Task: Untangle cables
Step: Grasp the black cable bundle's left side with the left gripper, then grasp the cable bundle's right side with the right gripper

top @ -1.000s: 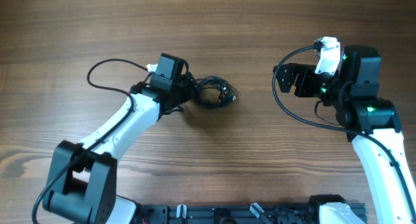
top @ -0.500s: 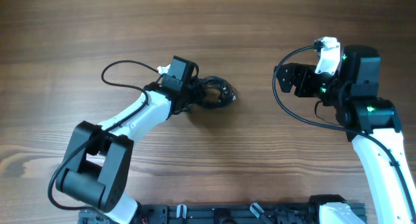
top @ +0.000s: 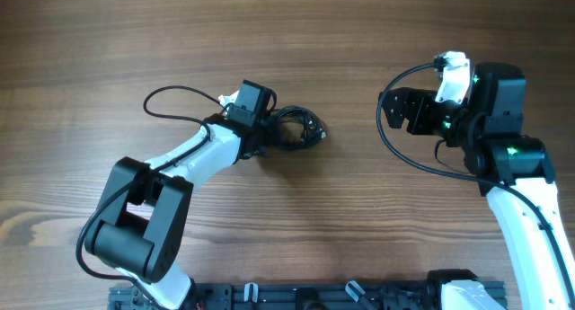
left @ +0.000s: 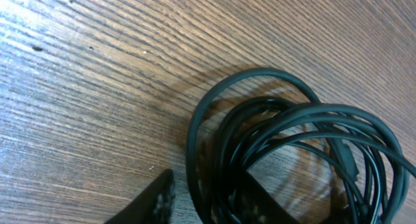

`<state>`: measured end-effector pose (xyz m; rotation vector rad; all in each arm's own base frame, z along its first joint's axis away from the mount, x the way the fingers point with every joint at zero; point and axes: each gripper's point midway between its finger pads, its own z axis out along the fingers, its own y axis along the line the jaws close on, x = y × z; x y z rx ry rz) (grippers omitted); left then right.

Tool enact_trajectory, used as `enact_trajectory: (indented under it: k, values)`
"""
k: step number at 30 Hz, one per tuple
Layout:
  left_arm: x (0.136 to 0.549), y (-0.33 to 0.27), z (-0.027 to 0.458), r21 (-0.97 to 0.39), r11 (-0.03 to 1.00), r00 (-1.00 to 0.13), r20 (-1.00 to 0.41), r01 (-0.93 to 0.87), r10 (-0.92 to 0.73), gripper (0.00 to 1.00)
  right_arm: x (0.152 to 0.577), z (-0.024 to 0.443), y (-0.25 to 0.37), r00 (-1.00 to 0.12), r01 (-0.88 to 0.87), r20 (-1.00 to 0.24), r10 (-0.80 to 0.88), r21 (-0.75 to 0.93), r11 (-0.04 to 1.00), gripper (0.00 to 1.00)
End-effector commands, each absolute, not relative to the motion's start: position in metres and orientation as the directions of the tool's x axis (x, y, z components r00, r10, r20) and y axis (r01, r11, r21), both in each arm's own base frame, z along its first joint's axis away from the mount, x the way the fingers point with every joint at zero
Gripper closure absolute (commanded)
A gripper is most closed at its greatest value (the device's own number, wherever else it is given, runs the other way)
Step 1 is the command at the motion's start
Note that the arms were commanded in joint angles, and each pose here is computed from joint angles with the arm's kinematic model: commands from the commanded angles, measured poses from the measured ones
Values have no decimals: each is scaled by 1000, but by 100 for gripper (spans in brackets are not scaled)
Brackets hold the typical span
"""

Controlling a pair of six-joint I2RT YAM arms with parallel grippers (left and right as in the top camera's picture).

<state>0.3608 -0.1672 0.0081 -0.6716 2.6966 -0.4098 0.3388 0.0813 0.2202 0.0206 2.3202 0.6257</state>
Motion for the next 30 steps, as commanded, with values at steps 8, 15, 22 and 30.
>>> enact_trajectory:
  k: [8, 15, 22, 30]
  values:
    - [366, -168, 13, -349, 850, -827, -269, -394, -494, 96, 339, 220, 86, -750, -165, -632, 194, 463, 871, 11]
    - [370, -183, 62, -469, 821, -820, -292, -325, -492, 96, 337, 196, 104, -805, -184, -575, 143, 472, 862, 12]
    - [361, -204, 92, -577, 776, -853, -244, -255, -462, 96, 334, 154, 158, -866, -266, -501, 2, 463, 845, 22]
    - [354, -214, 95, -612, 755, -877, -202, -235, -436, 96, 332, 88, 185, -933, -215, -358, -49, 443, 870, 31]
